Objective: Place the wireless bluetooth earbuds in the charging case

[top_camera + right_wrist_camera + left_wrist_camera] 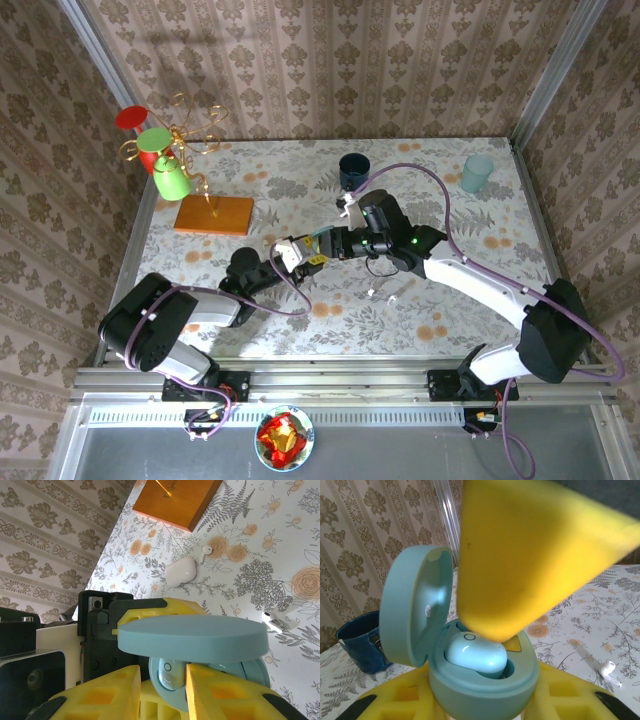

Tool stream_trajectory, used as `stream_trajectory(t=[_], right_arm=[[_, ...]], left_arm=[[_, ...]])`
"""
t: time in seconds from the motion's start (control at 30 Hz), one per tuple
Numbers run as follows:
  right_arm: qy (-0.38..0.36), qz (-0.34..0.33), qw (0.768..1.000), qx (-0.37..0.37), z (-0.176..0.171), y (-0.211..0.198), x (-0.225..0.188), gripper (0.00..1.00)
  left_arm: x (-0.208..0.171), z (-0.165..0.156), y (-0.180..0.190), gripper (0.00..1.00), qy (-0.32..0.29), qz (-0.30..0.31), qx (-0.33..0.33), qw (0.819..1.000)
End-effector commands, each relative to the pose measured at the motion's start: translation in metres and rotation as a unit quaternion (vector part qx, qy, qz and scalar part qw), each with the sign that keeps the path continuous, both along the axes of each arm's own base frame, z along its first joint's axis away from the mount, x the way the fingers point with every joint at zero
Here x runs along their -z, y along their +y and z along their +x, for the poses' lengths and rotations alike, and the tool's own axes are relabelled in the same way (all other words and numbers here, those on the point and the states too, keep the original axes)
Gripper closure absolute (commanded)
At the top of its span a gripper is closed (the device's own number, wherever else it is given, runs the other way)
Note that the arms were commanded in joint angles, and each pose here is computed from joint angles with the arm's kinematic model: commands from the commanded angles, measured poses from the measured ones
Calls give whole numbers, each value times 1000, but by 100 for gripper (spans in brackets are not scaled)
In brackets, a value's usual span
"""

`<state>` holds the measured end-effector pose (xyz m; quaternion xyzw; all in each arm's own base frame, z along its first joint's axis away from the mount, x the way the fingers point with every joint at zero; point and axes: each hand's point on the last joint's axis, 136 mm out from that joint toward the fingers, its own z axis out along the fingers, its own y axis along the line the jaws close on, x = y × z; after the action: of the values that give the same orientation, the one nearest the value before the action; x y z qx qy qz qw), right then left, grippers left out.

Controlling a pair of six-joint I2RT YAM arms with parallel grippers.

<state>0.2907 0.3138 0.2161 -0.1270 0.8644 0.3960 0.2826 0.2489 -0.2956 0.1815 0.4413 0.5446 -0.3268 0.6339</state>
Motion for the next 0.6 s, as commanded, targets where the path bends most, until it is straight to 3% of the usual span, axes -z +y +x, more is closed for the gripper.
stream_trajectory(t=[0.0, 0.27, 0.57], right_arm=[[-27, 7, 1000, 14, -2, -9, -23, 68], [-49, 23, 998, 13, -13, -17, -44, 66], [-64, 5, 998, 15, 3, -10, -56, 65]], left_arm=[[-18, 1, -5, 69, -18, -21, 7, 1000], [-19, 3, -2, 69, -20, -22, -5, 1000], [-16, 0, -4, 69, -18, -19, 3, 1000]])
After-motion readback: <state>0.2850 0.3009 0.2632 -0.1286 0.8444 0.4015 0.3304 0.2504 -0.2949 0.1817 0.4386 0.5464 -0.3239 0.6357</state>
